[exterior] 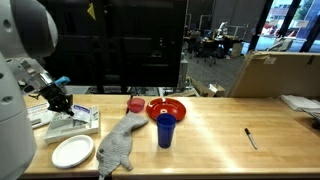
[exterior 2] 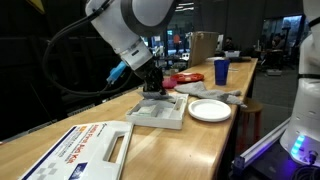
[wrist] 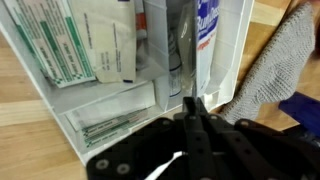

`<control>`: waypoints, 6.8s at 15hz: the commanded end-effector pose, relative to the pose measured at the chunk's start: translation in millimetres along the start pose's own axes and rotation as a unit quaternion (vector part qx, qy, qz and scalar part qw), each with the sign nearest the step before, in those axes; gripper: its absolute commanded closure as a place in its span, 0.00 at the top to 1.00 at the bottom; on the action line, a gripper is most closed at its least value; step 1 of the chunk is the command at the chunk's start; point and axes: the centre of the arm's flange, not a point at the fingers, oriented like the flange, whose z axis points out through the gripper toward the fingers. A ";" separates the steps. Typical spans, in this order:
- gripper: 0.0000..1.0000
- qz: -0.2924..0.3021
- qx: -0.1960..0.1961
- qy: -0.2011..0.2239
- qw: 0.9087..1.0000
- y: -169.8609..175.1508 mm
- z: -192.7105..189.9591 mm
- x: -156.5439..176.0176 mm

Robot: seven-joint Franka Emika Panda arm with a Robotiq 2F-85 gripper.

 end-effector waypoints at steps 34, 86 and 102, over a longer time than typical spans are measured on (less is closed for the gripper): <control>1.00 0.117 -0.252 -0.020 0.960 -59.4 1.0 35.4; 1.00 0.229 -0.425 0.175 0.858 30.7 28.8 36.5; 1.00 0.195 -0.457 0.168 0.852 69.4 -10.2 -1.7</control>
